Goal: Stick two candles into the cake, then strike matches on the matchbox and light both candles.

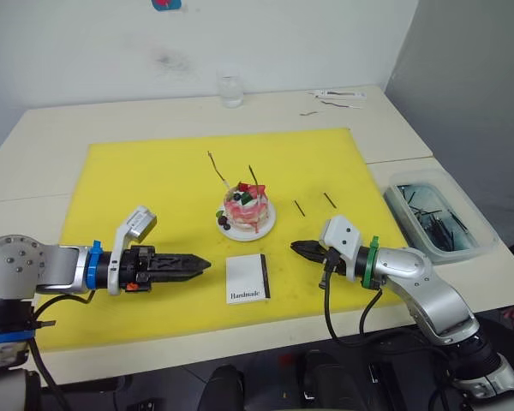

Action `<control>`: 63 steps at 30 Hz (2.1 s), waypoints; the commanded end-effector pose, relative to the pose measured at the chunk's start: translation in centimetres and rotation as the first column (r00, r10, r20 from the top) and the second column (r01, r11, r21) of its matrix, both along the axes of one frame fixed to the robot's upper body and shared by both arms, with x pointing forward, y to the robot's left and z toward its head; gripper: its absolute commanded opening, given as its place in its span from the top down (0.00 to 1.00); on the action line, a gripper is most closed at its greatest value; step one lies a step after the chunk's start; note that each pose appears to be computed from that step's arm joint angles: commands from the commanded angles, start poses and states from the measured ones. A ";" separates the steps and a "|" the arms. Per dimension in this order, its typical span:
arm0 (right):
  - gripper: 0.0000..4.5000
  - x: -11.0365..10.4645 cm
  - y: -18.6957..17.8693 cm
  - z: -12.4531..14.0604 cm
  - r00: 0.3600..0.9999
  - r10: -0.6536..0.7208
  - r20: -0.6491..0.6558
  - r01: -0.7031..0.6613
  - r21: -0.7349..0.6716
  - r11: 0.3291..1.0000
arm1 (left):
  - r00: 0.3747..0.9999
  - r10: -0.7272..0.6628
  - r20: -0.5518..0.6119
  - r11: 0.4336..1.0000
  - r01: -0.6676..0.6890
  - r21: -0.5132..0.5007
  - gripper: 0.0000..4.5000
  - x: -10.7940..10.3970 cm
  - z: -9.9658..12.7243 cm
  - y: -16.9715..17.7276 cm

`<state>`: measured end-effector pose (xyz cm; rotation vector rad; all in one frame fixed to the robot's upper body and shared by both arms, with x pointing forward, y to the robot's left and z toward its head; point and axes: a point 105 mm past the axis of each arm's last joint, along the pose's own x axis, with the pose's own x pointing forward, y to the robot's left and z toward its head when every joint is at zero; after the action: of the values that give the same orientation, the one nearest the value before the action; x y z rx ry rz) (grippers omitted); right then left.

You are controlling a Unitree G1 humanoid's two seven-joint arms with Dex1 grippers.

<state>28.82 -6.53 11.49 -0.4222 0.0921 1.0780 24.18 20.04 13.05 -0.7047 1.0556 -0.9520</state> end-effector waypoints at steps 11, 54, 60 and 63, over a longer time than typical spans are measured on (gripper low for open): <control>0.99 -0.9 1.0 -1.3 1.000 0.018 -0.014 -0.018 -0.038 0.999 | 0.996 0.031 -0.086 0.999 -0.035 -0.037 0.00 1.0 -1.3 -1.0; 0.99 -2.0 3.3 -2.4 0.980 0.130 -0.153 -0.146 -0.102 0.984 | 0.983 -0.032 -0.182 0.996 0.015 -0.093 0.00 0.8 -4.6 -5.3; 0.99 -2.2 3.6 -2.0 0.968 0.173 -0.179 -0.189 -0.075 0.979 | 0.983 -0.029 -0.182 0.996 0.012 -0.092 0.00 0.6 -4.8 -5.4; 0.99 -2.3 4.3 -2.1 0.963 0.191 -0.189 -0.206 -0.066 0.976 | 0.983 -0.030 -0.181 0.996 0.013 -0.091 0.00 0.4 -4.9 -5.4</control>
<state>27.08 -3.14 8.94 -0.4266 0.2844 1.2647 25.66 15.34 9.71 -0.8747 1.1130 -0.9773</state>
